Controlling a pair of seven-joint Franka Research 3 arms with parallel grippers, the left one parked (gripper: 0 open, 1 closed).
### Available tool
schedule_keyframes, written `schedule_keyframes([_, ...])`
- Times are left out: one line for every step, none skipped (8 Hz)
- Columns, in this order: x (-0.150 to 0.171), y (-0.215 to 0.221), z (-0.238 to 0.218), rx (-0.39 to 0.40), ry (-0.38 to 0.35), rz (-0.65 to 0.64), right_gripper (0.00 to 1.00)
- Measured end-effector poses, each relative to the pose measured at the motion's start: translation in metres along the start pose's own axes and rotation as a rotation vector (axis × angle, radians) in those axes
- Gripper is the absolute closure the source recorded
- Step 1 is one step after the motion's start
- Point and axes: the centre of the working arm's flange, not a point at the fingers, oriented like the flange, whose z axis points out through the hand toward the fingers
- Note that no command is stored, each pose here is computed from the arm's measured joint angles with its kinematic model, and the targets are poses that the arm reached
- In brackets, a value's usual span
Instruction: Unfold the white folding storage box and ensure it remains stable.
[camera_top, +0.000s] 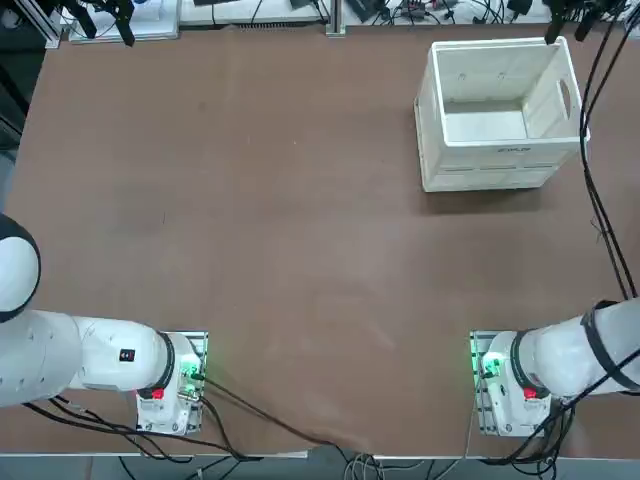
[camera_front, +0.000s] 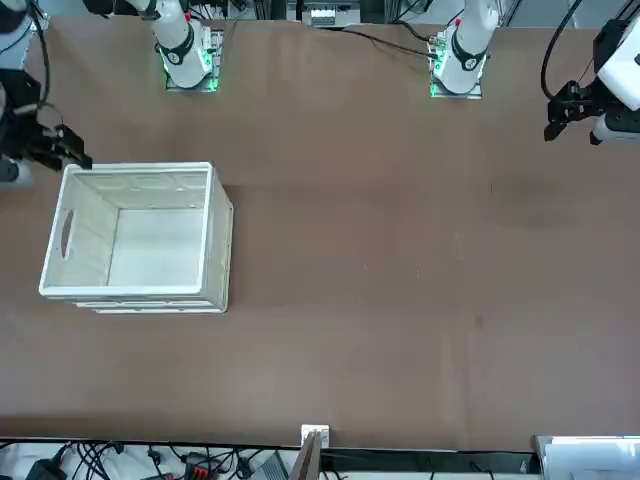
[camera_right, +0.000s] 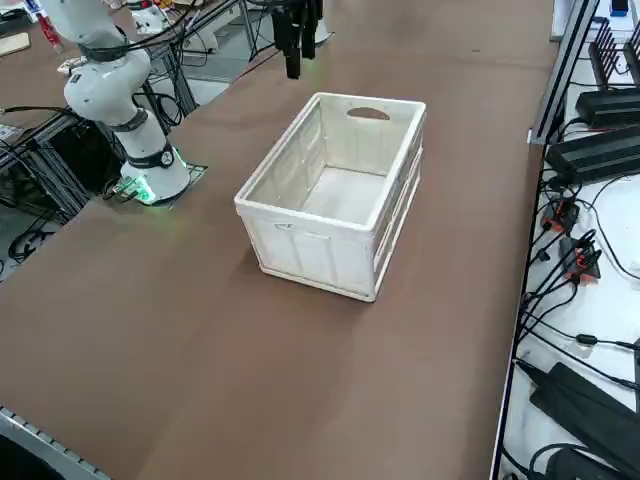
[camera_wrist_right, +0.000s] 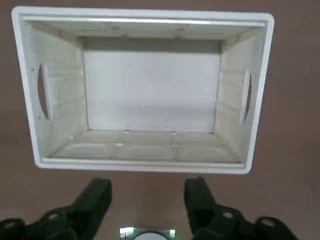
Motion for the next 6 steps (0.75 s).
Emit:
schedule_keyframes([-0.008, 0.000, -0.009, 0.004, 0.007, -0.002, 0.00])
schedule_keyframes([-0.015, 0.001, -0.019, 0.008, 0.026, 0.000, 0.00])
schedule_keyframes([-0.022, 0.007, -0.027, 0.013, 0.040, 0.010, 0.00])
schedule_keyframes([-0.027, 0.012, -0.032, 0.015, 0.048, 0.018, 0.00])
schedule_keyframes([-0.032, 0.014, -0.034, 0.015, 0.051, 0.022, 0.00])
schedule_keyframes([-0.035, 0.016, -0.035, 0.015, 0.053, 0.024, 0.00])
